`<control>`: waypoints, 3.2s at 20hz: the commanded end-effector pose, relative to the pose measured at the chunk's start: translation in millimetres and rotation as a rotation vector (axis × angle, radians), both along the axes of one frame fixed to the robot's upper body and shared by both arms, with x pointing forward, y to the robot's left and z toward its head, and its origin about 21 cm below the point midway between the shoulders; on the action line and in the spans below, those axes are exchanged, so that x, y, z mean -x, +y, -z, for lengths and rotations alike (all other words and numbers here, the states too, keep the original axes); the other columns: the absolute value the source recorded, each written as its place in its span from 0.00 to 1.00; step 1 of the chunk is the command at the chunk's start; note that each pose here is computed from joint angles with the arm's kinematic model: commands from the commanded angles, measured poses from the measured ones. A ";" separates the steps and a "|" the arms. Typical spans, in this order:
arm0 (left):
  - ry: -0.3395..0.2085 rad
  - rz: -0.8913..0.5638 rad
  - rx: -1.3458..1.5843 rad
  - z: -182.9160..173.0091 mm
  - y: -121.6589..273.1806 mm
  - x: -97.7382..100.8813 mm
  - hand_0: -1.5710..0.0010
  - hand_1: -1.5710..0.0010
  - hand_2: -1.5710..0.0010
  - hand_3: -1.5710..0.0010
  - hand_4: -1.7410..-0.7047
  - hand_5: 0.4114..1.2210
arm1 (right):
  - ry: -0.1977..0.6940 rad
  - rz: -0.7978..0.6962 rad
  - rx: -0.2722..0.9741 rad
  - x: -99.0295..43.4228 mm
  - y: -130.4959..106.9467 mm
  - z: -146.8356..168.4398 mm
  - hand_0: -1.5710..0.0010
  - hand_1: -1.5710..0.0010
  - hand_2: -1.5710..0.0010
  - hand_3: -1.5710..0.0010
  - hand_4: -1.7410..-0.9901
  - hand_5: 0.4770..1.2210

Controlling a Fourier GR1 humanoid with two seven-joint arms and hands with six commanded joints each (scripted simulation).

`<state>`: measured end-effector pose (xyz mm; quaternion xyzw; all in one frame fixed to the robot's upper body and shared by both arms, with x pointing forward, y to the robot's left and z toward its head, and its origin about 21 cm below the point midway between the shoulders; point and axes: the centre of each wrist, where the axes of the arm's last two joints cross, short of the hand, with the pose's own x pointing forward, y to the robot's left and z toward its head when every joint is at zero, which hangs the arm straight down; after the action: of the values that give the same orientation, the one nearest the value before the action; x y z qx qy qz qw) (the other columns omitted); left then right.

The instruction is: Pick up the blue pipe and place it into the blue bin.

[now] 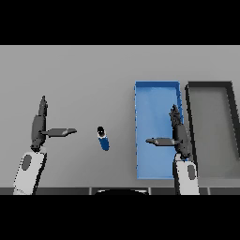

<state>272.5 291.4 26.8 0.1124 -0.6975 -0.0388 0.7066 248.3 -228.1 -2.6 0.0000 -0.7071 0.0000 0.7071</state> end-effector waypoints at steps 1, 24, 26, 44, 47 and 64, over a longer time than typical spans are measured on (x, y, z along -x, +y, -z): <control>-0.005 0.000 0.000 -0.1 0.2 0.0 1.00 1.00 1.00 1.00 0.75 0.23 | 0.000 0.001 -0.001 0.0 0.3 0.0 1.00 1.00 1.00 1.00 0.71 0.16; 0.163 0.746 -0.229 -23.6 -12.9 44.2 1.00 1.00 1.00 1.00 0.67 0.09 | -0.116 -0.161 0.319 17.5 -5.1 -22.1 1.00 1.00 1.00 1.00 0.68 0.13; 0.181 0.799 -0.250 -14.8 -25.6 49.6 1.00 1.00 1.00 1.00 0.64 0.07 | -0.113 -0.160 0.329 20.2 -6.9 -22.6 1.00 1.00 1.00 1.00 0.70 0.13; 0.116 0.815 -0.146 46.9 -112.8 20.3 1.00 1.00 1.00 1.00 0.62 0.12 | -0.089 -0.153 0.305 17.8 -12.0 -19.1 1.00 1.00 1.00 1.00 0.72 0.09; 0.096 0.832 -0.063 49.3 -125.0 17.8 1.00 1.00 0.94 0.97 0.58 0.19 | -0.078 -0.155 0.316 22.4 -11.3 -15.5 1.00 1.00 1.00 1.00 0.74 0.10; -0.025 0.874 0.078 42.0 -156.0 26.8 0.05 0.04 0.03 0.04 0.24 0.97 | -0.087 -0.148 0.339 17.6 -11.6 -20.9 1.00 1.00 1.00 1.00 0.77 0.10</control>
<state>245.7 135.2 -15.2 -0.2210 -0.6908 -0.3061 0.6166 230.7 -239.9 18.3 -0.0675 -0.7250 0.1714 0.6637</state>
